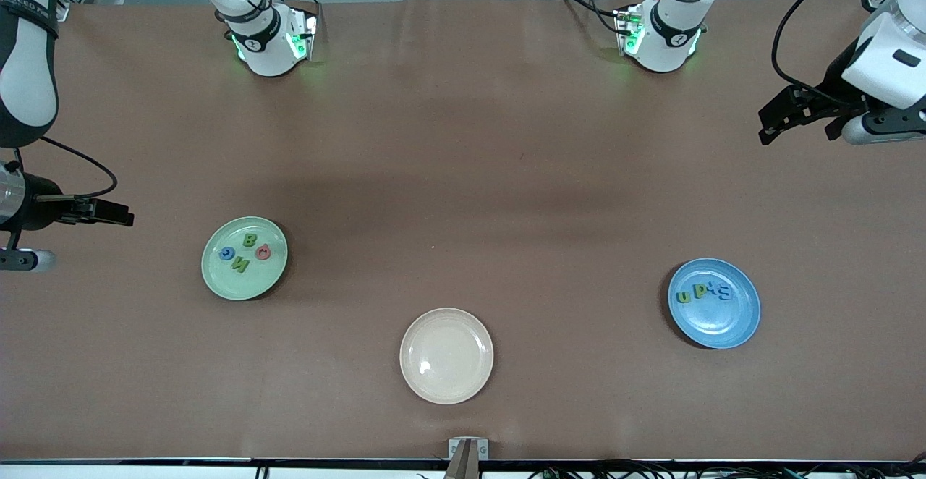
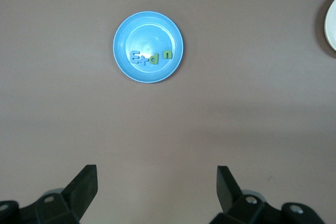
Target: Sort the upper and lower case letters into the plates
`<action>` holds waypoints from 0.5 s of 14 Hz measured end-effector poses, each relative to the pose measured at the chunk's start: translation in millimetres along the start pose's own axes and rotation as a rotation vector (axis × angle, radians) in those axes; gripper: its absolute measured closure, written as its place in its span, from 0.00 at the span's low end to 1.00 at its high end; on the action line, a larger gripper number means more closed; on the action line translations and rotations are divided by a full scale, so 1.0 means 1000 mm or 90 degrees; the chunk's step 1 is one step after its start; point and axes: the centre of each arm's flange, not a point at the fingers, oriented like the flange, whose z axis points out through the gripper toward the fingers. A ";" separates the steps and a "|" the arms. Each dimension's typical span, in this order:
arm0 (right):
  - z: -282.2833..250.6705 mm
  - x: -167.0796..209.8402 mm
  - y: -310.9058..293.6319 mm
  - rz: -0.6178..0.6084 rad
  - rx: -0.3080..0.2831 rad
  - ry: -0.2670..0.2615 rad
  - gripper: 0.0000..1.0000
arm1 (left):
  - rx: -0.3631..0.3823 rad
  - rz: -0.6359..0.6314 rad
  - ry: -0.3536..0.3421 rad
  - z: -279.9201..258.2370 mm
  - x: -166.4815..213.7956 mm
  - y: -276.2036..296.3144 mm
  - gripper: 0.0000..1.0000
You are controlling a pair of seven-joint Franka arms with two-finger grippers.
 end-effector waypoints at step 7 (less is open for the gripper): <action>-0.004 0.004 -0.010 -0.012 0.001 0.005 0.00 | 0.000 -0.026 0.008 -0.001 0.005 -0.021 0.00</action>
